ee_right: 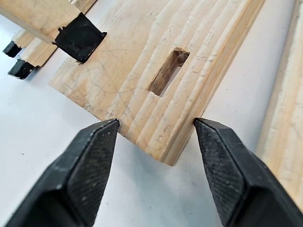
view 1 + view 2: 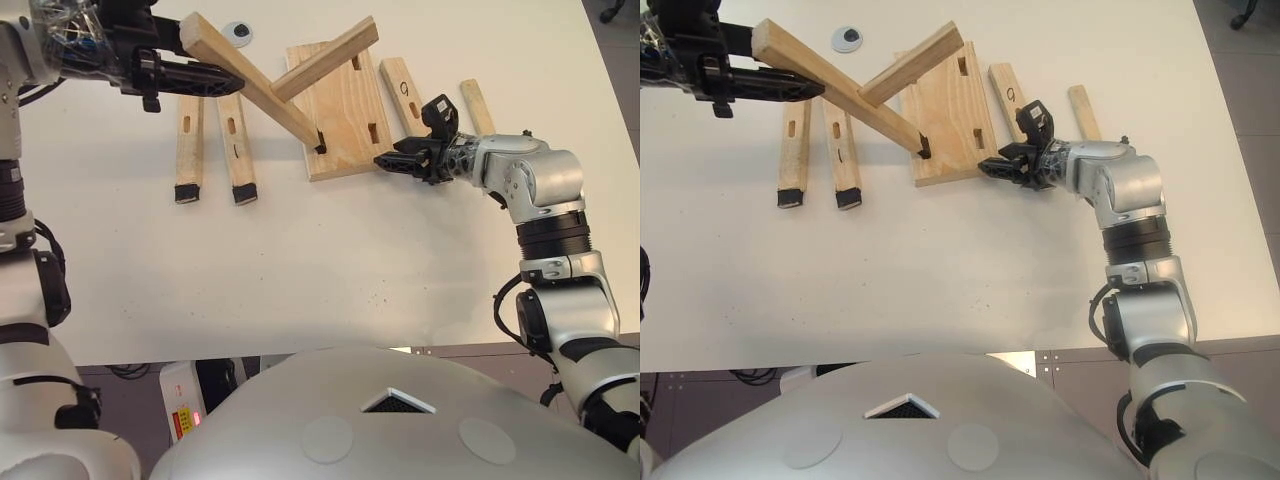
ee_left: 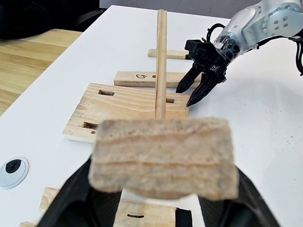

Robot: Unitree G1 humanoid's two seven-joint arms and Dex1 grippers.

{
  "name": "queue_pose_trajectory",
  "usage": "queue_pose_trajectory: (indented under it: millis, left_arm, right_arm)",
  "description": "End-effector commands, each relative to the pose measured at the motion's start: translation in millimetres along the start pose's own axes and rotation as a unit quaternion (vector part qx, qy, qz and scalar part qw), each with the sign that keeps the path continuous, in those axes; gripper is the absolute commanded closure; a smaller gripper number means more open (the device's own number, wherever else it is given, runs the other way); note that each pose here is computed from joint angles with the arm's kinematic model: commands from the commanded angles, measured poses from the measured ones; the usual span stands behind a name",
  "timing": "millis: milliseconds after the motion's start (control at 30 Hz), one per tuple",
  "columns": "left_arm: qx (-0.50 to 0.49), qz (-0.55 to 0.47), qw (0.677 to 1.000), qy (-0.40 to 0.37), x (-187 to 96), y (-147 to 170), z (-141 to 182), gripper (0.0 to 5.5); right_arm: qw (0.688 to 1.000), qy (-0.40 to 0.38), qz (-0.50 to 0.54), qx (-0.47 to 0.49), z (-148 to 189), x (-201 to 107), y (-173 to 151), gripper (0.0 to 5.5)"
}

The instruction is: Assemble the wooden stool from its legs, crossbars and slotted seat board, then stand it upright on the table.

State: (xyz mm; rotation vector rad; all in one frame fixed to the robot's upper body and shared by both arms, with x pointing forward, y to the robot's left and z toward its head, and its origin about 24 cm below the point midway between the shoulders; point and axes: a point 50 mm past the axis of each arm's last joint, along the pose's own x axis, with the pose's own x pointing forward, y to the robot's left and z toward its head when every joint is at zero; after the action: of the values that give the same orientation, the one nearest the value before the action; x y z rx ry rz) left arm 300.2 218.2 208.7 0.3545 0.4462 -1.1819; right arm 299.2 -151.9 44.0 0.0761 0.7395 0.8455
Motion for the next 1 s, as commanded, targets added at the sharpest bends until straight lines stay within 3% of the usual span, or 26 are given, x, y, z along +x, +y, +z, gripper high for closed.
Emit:
queue_pose_trajectory:
  millis: [33, 333, 733, 1000]
  left_arm:
    - [0.028, 0.02, 0.999, 0.012, -7.3, 4.3, 2.9, 3.5]
    - [0.031, 0.001, 0.999, 0.031, 9.9, 5.5, 5.3, 3.5]
    - [0.076, -0.035, 0.996, 0.018, 38.8, 1.0, 44.5, 3.5]
    - [0.079, -0.071, 0.994, 0.016, 57.4, -9.6, 39.7, 3.5]
  right_arm:
    - [0.999, 0.028, 0.012, 0.024, -19.8, 11.8, 8.3, 2.59]
    - [0.999, 0.022, 0.018, 0.026, -18.9, 13.7, 12.9, 2.59]
    - [0.999, 0.02, 0.03, 0.032, -22.0, 19.7, 20.3, 2.59]
    - [0.999, 0.022, 0.037, 0.032, -23.5, 21.8, 23.7, 2.59]
